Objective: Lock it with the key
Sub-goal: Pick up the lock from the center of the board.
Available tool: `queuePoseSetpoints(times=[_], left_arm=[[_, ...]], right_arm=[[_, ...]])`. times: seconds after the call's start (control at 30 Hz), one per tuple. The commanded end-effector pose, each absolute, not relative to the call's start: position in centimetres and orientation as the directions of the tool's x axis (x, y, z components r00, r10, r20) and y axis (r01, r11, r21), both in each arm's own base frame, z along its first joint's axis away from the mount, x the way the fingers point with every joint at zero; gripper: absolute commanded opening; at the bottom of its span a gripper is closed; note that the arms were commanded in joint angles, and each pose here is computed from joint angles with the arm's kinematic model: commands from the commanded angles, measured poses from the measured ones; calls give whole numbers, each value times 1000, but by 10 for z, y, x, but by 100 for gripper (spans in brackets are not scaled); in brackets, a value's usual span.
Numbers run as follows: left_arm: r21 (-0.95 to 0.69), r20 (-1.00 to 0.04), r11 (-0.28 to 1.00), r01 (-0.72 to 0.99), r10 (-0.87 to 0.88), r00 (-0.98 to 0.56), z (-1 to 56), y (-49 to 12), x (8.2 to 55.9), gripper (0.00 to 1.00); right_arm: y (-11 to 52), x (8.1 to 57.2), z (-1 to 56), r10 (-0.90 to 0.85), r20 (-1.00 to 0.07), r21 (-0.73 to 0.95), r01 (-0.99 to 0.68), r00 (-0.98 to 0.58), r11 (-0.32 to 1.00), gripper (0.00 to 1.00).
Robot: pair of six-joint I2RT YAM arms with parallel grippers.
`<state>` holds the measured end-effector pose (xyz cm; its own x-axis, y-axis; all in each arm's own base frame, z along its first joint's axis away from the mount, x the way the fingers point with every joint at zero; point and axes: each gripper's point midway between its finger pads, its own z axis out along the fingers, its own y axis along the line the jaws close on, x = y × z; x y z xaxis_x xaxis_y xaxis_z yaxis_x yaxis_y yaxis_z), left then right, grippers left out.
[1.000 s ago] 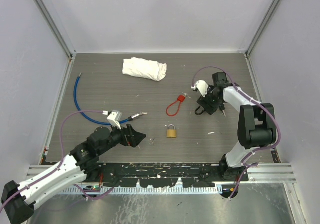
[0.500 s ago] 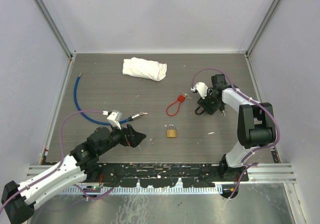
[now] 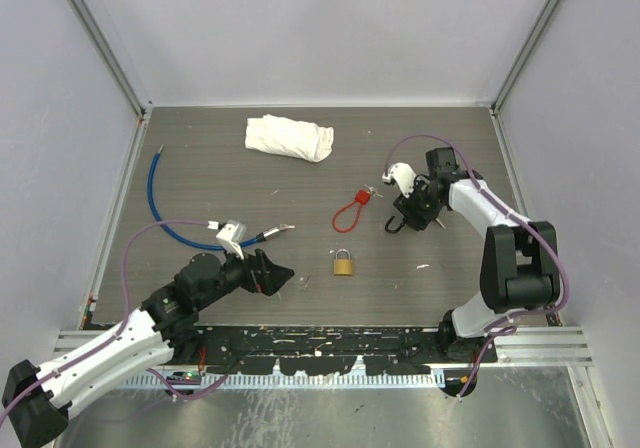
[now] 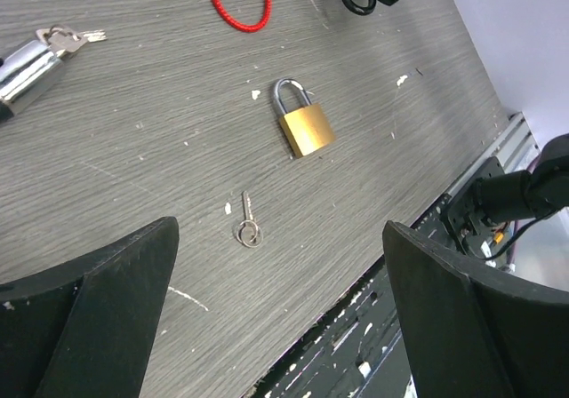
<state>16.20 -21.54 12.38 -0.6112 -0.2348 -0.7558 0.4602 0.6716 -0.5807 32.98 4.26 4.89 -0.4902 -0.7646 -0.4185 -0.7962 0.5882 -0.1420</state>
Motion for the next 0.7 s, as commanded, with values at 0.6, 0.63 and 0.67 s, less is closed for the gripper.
queuePoseSetpoints(times=[0.6, 0.63, 0.67], left_arm=[[-477, -878, 432, 766, -278, -390, 236, -288, 188, 64], [-376, -925, 444, 813, -228, -303, 236, -289, 191, 64], [-280, -958, 433, 857, -183, -221, 238, -291, 190, 64]], right_arm=[[196, 231, 162, -375, -906, -185, -981, 194, -60, 1], [200, 226, 162, -366, -913, -164, -983, 181, -77, 1], [204, 223, 163, -360, -917, -150, -984, 173, -92, 1]])
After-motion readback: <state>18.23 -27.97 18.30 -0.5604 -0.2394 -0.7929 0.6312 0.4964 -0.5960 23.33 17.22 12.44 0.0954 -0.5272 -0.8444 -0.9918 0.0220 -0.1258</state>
